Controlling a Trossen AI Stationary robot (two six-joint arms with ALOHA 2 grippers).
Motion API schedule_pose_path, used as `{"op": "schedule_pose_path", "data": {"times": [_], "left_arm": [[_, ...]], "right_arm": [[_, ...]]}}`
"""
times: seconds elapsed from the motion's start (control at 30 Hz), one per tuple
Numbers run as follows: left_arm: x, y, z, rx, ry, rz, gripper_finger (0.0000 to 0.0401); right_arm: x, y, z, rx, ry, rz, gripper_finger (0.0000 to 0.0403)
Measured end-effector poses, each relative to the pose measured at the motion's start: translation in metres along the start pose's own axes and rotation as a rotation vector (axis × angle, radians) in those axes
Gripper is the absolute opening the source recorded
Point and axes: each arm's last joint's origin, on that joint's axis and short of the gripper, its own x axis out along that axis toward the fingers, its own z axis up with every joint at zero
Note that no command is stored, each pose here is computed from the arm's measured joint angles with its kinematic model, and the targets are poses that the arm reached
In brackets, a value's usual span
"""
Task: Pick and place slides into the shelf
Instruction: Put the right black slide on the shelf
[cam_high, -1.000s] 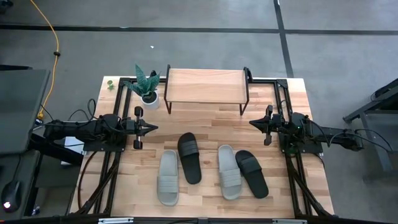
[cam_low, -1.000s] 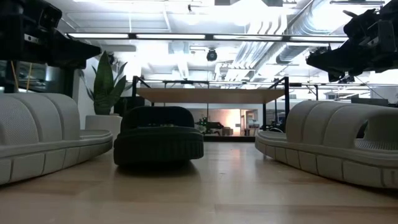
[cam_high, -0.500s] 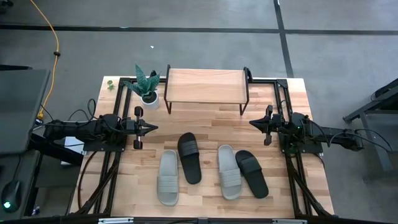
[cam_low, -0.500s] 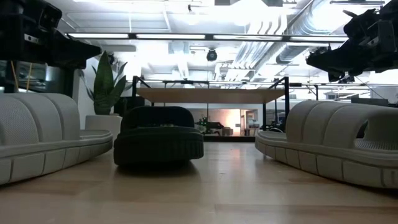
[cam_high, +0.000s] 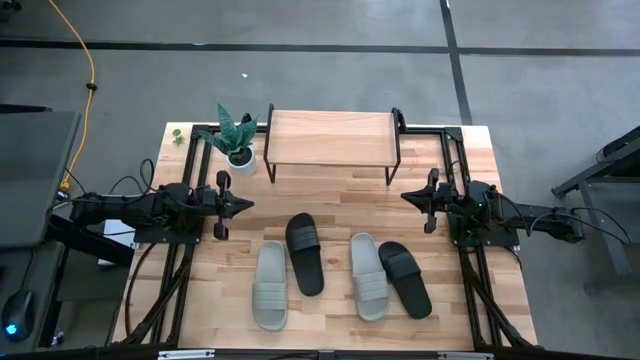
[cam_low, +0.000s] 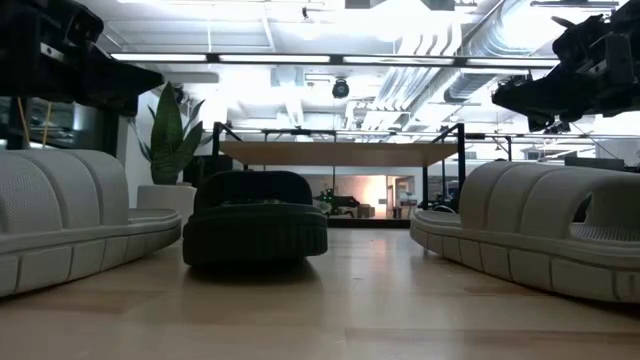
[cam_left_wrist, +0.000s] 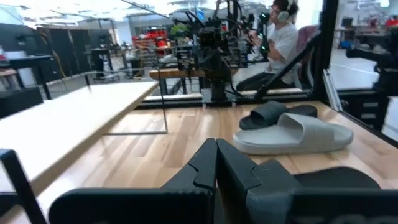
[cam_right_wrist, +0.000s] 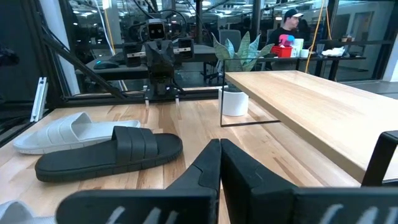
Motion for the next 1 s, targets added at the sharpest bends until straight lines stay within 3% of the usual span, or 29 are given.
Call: {"op": "schedule_pose_path", "data": {"times": [0.4,0.6,0.8,1.0], "left_arm": [[0.0,0.001,0.0,-0.083,-0.003,0.019,0.0001],[0.0,0.002,0.001,-0.116,-0.014,0.049,0.0001],[-0.001,0.002,0.012,-0.192,-0.124,0.046,0.0001],[-0.001,0.002,0.011,-0.248,-0.114,0.043,0.0001]], "right_arm": [[0.0,0.0,0.002,-0.02,-0.026,0.006,0.0],[0.0,0.0,0.006,0.031,-0.061,0.018,0.0],[-0.001,0.001,0.01,0.043,-0.105,0.031,0.0],[-0.001,0.003,0.01,0.116,-0.1,0.095,0.0]]}}
